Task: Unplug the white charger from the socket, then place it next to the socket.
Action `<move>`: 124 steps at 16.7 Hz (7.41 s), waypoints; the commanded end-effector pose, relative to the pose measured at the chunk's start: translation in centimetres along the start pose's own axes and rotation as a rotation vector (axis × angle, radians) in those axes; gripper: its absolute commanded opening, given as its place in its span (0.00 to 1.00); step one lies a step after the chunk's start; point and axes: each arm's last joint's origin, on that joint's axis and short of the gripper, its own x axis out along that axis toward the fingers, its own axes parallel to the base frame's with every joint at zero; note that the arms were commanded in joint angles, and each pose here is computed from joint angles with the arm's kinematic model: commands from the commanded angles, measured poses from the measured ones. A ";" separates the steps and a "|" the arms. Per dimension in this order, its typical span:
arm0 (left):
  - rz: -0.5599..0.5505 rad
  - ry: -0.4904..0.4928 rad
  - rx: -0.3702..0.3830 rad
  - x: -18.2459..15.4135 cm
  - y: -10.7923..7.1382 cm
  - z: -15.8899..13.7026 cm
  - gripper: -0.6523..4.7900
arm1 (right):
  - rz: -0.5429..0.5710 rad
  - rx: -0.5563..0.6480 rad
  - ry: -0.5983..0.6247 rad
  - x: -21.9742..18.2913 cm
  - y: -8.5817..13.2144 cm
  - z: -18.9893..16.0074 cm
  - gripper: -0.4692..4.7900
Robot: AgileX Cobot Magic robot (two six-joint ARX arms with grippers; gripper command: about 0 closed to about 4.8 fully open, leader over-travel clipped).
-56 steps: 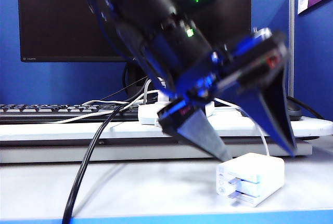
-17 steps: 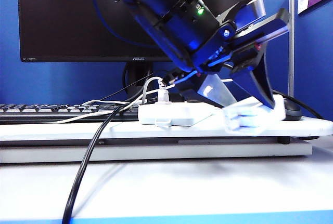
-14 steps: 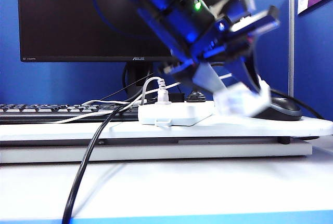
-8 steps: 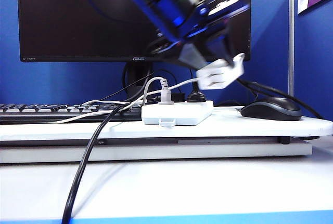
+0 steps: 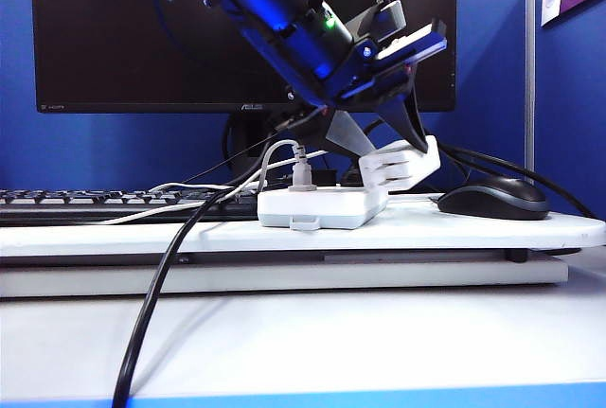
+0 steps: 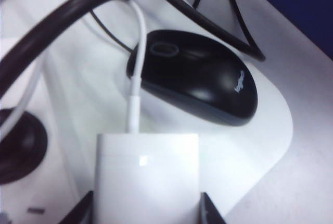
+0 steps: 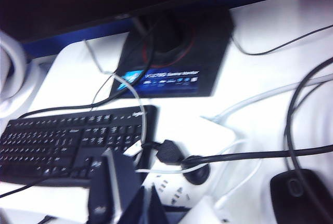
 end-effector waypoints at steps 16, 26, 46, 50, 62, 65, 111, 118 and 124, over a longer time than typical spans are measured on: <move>-0.028 -0.008 -0.022 1.8 -0.1 0.6 0.54 | 0.041 -0.009 -0.013 -0.2 0.3 0.3 0.08; -0.049 -0.314 0.148 -12.0 -4.3 10.4 0.11 | 0.168 -0.201 -0.352 -5.8 2.9 2.3 0.08; 0.060 -0.444 0.319 -42.2 -5.3 0.2 0.11 | -0.100 -0.327 -0.342 -6.9 -8.7 -22.7 0.08; 0.068 -0.426 0.324 -43.5 -4.0 -2.0 0.11 | -0.287 -0.287 -0.322 -5.8 -10.1 -23.9 0.08; 0.030 -0.334 0.363 -38.1 -3.8 -5.2 0.11 | -0.246 -0.272 -0.246 -4.5 -11.0 -25.4 0.09; 0.018 -0.343 0.375 -33.7 -4.2 -6.4 0.11 | -0.246 -0.272 -0.246 -4.5 -11.0 -25.4 0.09; 0.666 -0.526 -0.049 -23.1 10.4 -24.3 0.13 | -0.245 -0.272 -0.251 -4.5 -11.0 -25.4 0.09; 0.667 -0.526 -0.049 -23.1 10.4 -24.3 0.13 | -0.334 -0.240 -0.314 -4.7 -11.8 -25.0 0.09; 0.667 -0.527 -0.048 -23.1 10.4 -24.3 0.13 | -0.396 -0.198 -0.375 -5.0 -13.1 -24.5 0.09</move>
